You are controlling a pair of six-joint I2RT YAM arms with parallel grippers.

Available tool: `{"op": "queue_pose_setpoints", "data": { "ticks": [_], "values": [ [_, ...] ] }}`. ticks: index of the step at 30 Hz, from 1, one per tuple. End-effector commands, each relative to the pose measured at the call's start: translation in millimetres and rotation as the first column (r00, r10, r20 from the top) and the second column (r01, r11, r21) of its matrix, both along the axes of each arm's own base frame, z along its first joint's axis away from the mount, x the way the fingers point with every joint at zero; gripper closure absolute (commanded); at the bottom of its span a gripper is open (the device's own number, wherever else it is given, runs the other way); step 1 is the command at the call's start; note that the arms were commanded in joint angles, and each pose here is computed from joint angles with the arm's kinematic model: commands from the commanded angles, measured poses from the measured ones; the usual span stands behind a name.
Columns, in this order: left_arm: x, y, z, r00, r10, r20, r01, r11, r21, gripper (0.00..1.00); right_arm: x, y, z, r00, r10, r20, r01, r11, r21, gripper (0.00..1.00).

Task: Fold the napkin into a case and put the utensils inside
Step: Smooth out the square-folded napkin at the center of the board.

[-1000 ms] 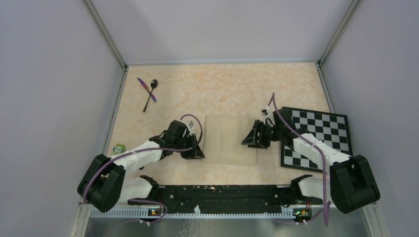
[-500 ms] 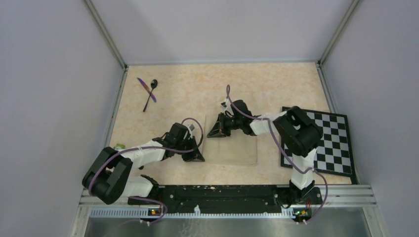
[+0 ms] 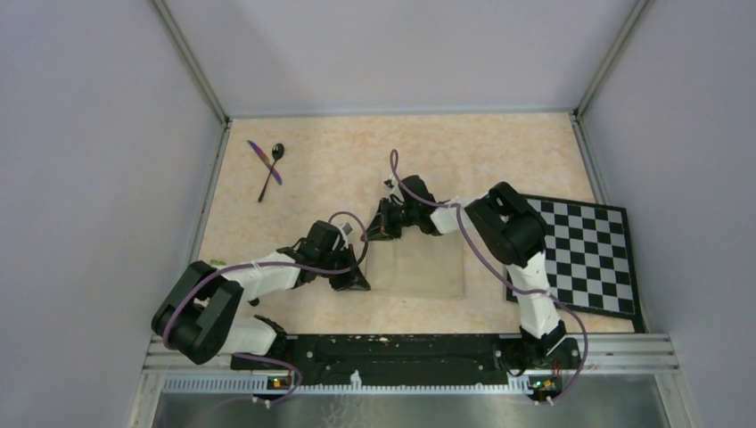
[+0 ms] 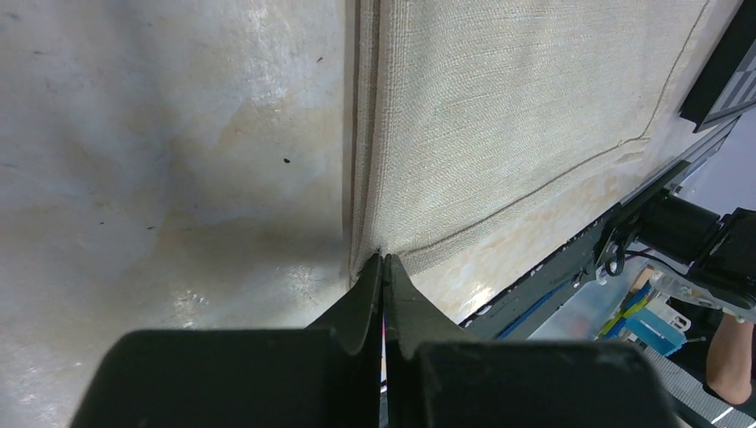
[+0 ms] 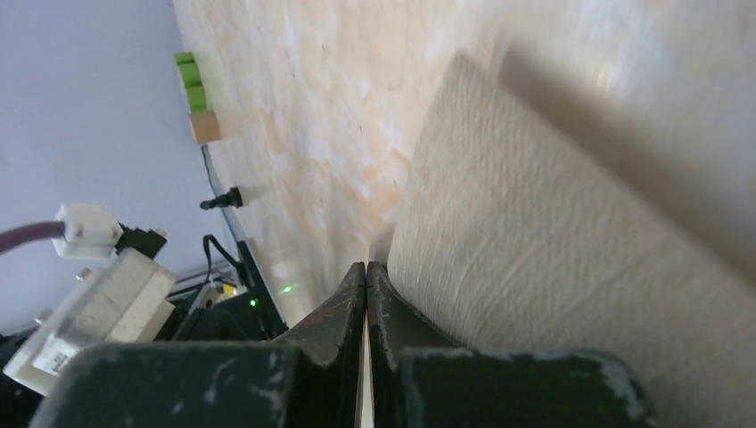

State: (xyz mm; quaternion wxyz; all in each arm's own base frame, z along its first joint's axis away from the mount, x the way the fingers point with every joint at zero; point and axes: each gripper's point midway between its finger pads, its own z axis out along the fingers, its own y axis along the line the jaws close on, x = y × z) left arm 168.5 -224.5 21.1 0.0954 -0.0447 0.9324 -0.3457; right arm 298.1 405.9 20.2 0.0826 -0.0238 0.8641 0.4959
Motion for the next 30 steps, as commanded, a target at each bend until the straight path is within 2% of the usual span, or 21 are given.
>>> {"op": "queue_pose_setpoints", "data": {
  "ticks": [1, 9, 13, 16, 19, 21, 23, 25, 27, 30],
  "values": [
    [-6, 11, -13, 1.0, 0.003, -0.028, -0.001, 0.998, 0.066, 1.0, 33, -5, -17, 0.998, -0.02, 0.052, 0.021, 1.0, -0.013, 1.0],
    [-8, 12, -14, 1.0, 0.001, -0.029, 0.001, 0.997, 0.074, 1.0, 80, -9, -23, 0.997, -0.033, 0.064, 0.031, 0.999, 0.035, 1.0],
    [-8, 13, -13, 1.0, 0.0, -0.028, 0.002, 0.997, 0.077, 1.0, 107, -12, -19, 0.996, -0.03, 0.081, 0.028, 0.999, 0.024, 0.97],
    [-4, 10, -5, 1.0, -0.005, -0.009, 0.006, 0.998, 0.066, 1.0, 124, -15, 5, 0.991, -0.005, 0.131, 0.008, 1.0, -0.015, 0.93],
    [7, 3, 20, 0.998, -0.017, 0.057, 0.015, 0.999, 0.029, 0.94, 134, -26, 47, 0.975, 0.006, 0.223, 0.013, 0.996, -0.085, 0.85],
    [17, -4, 41, 0.994, -0.021, 0.109, 0.021, 1.0, -0.003, 0.86, 132, -37, 78, 0.962, 0.005, 0.274, 0.023, 0.995, -0.098, 0.77],
    [29, -11, 61, 0.987, -0.018, 0.161, 0.023, 0.999, -0.032, 0.74, 122, -50, 106, 0.951, 0.005, 0.309, 0.024, 0.996, -0.089, 0.73],
    [43, -18, 77, 0.979, -0.006, 0.202, 0.018, 0.998, -0.055, 0.65, 109, -67, 112, 0.951, -0.01, 0.31, 0.042, 0.994, -0.097, 0.71],
    [62, -28, 94, 0.97, 0.003, 0.242, 0.016, 0.997, -0.075, 0.63, 91, -90, 100, 0.962, -0.031, 0.271, 0.062, 0.992, -0.107, 0.7],
    [93, -41, 106, 0.96, 0.015, 0.28, 0.008, 0.997, -0.081, 0.68, 80, -123, 92, 0.966, -0.102, 0.236, 0.122, 0.99, -0.072, 0.74]
  ]
}}
